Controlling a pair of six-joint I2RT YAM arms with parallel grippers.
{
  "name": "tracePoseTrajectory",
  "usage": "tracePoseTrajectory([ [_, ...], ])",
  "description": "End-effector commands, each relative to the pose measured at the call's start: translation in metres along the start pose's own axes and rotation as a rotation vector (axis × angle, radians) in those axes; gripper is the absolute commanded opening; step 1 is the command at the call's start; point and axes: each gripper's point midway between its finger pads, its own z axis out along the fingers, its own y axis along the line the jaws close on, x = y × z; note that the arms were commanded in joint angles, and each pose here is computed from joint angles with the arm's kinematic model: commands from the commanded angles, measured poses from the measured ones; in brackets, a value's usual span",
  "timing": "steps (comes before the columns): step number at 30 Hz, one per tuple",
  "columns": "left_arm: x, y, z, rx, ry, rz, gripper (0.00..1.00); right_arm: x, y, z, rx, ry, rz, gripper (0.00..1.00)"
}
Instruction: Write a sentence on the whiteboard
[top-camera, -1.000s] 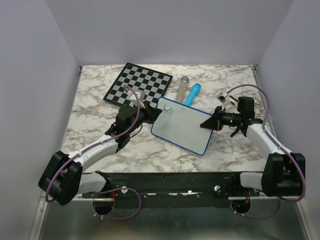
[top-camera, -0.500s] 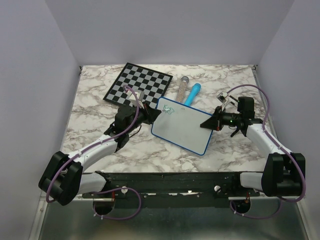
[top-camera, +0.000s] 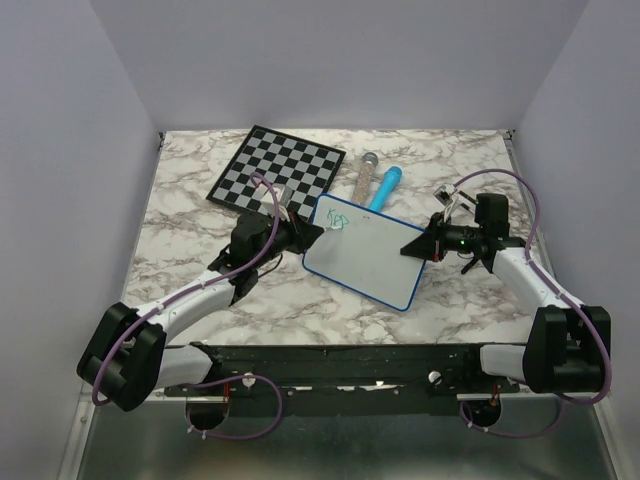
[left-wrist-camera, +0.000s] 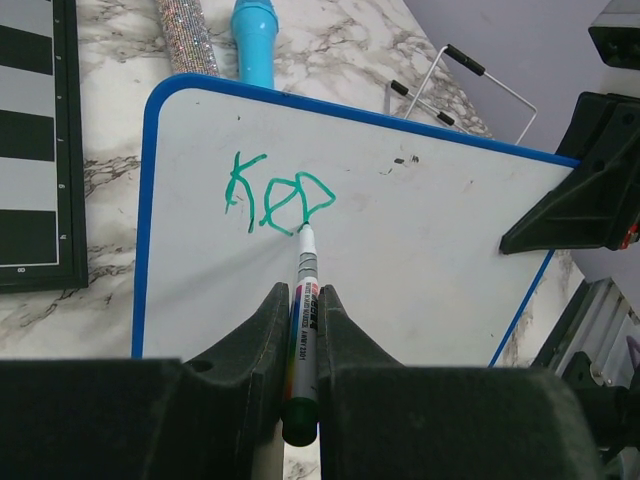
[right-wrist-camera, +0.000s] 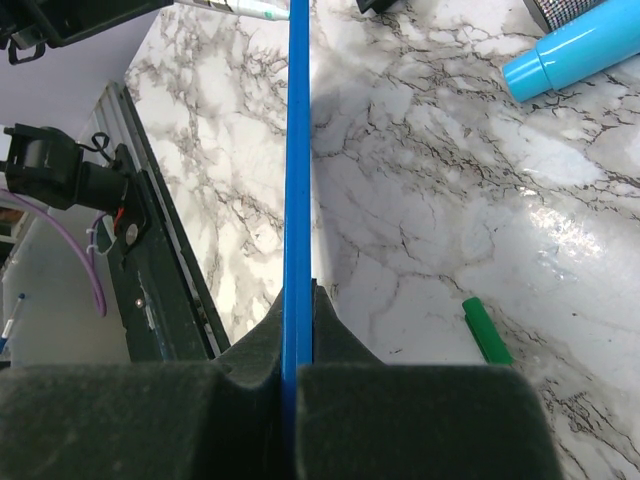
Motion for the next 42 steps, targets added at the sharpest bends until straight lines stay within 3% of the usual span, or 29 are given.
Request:
tracePoseTrajectory([
  [1,0.027,0.009,-0.005,-0.013,0.091,-0.001,0.0,-0.011,0.005,-0.001,-0.014,-0.014,-0.076,0.01],
  [12,0.022,-0.01,-0.002,0.074,0.084,-0.023,0.0,-0.011,0.005,-0.001,-0.013,-0.014,-0.079,0.01],
  [20,-0.021,-0.04,-0.019,0.162,-0.057,-0.039,0.0,-0.011,0.004,-0.001,-0.011,-0.013,-0.078,0.01],
  [42,-0.029,-0.034,0.005,0.138,-0.06,-0.039,0.0,-0.012,0.005,-0.001,-0.011,-0.015,-0.084,0.01],
])
